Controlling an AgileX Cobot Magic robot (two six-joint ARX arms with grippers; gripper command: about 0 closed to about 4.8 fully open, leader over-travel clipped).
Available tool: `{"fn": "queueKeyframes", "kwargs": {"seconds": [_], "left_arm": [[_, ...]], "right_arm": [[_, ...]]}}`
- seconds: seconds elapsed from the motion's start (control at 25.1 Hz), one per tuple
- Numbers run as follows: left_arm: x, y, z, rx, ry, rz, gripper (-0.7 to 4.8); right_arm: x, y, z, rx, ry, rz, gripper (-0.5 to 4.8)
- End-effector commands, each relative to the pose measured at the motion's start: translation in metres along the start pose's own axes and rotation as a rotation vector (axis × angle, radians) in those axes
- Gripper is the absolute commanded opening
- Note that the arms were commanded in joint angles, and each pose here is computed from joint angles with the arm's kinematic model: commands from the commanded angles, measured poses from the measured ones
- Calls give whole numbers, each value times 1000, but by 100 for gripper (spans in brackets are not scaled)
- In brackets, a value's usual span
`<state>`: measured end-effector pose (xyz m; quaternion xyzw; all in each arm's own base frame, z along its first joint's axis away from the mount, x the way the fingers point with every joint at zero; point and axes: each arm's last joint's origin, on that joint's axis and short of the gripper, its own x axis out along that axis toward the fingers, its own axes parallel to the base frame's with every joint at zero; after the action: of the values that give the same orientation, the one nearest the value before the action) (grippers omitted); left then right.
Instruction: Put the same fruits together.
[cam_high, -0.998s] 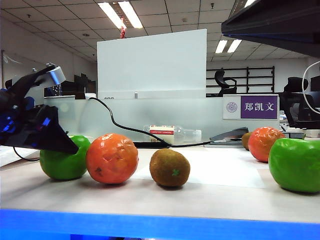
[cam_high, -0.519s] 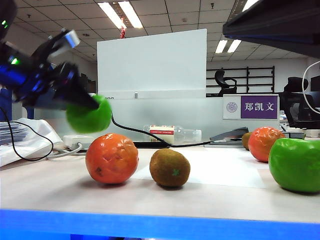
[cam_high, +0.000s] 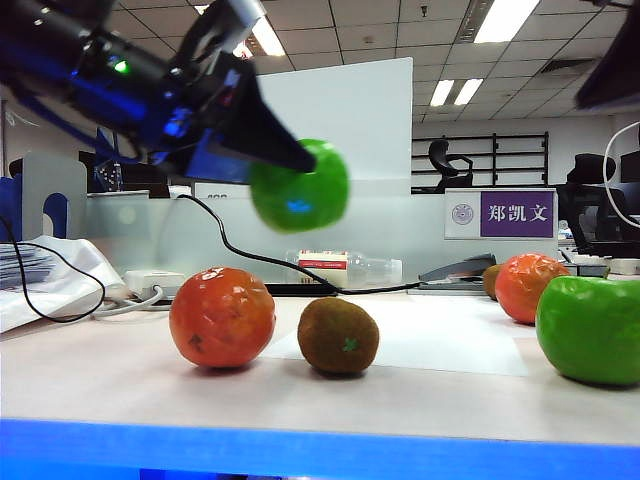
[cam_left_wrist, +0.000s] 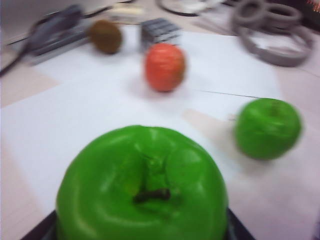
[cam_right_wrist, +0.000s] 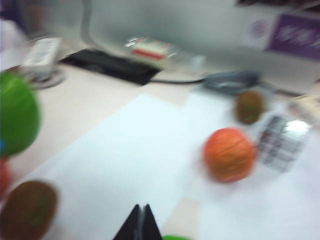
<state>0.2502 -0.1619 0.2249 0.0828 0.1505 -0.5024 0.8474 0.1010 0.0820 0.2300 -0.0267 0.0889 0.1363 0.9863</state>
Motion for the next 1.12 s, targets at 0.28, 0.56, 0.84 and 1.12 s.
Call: {"fn": "queueKeyframes", "kwargs": {"seconds": [0.28, 0.56, 0.84, 1.12], "left_arm": [[41, -25, 4, 78, -32, -125, -6], [83, -23, 20, 89, -25, -170, -6], [116, -17, 15, 54, 63, -206, -6], [137, -29, -7, 45, 118, -266, -6]], "right_arm": [[-8, -8, 6, -16, -25, -143, -6], [-30, -22, 9, 28, -91, -205, -6], [-64, -42, 14, 66, -143, -255, -6], [-81, -51, 26, 63, -161, -299, -6]]}}
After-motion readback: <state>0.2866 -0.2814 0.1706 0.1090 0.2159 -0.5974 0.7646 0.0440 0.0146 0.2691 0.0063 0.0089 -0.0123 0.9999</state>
